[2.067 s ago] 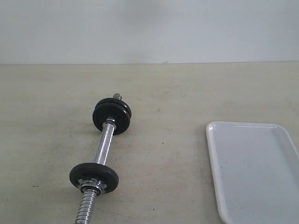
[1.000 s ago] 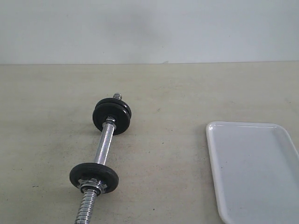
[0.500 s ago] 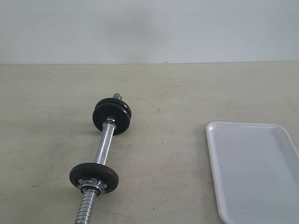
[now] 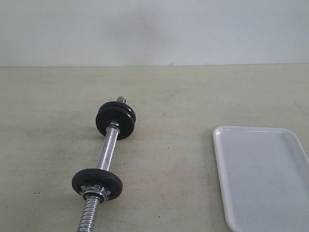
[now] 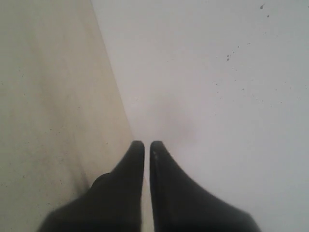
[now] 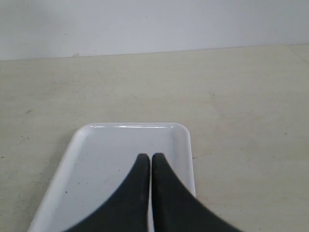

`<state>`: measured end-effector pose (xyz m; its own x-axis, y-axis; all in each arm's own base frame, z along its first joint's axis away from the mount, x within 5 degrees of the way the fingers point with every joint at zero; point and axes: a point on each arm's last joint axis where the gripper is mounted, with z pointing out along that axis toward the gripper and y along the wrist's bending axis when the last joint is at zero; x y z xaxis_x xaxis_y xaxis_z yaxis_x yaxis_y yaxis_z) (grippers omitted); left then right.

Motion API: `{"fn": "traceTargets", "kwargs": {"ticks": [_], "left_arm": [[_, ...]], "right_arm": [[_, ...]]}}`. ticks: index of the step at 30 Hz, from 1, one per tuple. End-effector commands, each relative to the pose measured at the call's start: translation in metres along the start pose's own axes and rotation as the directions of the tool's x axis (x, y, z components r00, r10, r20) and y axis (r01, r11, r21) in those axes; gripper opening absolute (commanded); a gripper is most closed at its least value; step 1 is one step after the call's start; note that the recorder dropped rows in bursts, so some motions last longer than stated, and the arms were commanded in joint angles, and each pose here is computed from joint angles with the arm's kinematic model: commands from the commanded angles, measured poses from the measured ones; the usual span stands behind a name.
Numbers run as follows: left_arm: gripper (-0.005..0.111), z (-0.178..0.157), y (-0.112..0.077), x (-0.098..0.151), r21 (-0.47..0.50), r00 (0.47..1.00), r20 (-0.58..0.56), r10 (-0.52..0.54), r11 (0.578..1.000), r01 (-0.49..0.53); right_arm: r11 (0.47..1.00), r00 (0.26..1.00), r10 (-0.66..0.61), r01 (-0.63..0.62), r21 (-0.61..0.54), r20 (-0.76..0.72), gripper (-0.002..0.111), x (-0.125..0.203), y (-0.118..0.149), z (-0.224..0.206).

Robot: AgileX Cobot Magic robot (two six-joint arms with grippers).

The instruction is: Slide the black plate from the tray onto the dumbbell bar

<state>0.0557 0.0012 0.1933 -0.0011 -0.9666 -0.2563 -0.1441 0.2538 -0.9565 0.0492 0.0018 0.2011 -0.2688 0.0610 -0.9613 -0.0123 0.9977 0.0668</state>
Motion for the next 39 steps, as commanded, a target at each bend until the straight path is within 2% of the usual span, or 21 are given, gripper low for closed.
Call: {"fn": "traceTargets", "kwargs": {"ticks": [1, 5, 10, 18, 23, 26, 29, 31, 36, 39], "left_arm": [[0.004, 0.0, 0.001, 0.0, -0.005, 1.0, 0.002, -0.004, 1.0, 0.004], [0.004, 0.0, 0.001, 0.0, -0.006, 0.999, 0.003, 0.037, 0.999, -0.037], [0.004, 0.0, 0.002, -0.002, -0.015, 0.983, 0.018, 0.184, 0.983, -0.183], [0.004, 0.0, 0.002, -0.002, -0.017, 0.96, 0.018, 0.28, 0.96, -0.28], [0.004, 0.0, 0.002, -0.002, -0.02, 0.928, 0.017, 0.371, 0.928, -0.371], [0.004, 0.0, 0.002, -0.003, -0.029, 0.888, 0.023, 0.458, 0.889, -0.458], [0.004, 0.0, 0.002, -0.004, -0.043, 0.824, 0.031, 0.565, 0.825, -0.564], [0.004, 0.0, 0.003, -0.006, -0.062, 0.754, 0.04, 0.656, 0.754, -0.653], [0.004, -0.001, 0.002, -0.012, -0.125, 0.525, 0.063, 0.849, 0.529, -0.839], [0.004, -0.001, 0.001, -0.014, -0.147, 0.443, 0.065, 0.894, 0.448, -0.882]], "right_arm": [[1.0, 1.0, -0.002, 0.002, 0.003, 0.005, 0.0, 0.0, 0.0, 0.0], [1.0, 1.0, -0.002, 0.002, 0.003, 0.005, 0.0, 0.0, 0.0, 0.0], [1.0, 1.0, -0.002, 0.002, 0.002, 0.017, 0.0, -0.001, 0.0, 0.0], [1.0, 0.993, -0.002, 0.002, -0.003, 0.118, 0.0, -0.01, 0.0, -0.001], [0.995, 0.989, -0.104, 0.103, 0.01, 0.108, 0.0, -0.009, 0.0, -0.001], [0.992, 0.987, -0.123, 0.122, 0.012, 0.105, 0.0, -0.009, 0.0, -0.001], [0.992, 0.99, -0.123, 0.123, 0.01, 0.07, 0.0, -0.006, 0.0, -0.001], [0.992, 0.992, -0.125, 0.125, 0.006, 0.015, 0.0, -0.001, 0.0, 0.0], [0.992, 0.992, -0.123, 0.123, 0.006, 0.014, 0.0, 0.0, 0.0, 0.0], [0.992, 0.992, -0.123, 0.123, 0.006, 0.014, 0.0, 0.0, 0.0, 0.0]]}}
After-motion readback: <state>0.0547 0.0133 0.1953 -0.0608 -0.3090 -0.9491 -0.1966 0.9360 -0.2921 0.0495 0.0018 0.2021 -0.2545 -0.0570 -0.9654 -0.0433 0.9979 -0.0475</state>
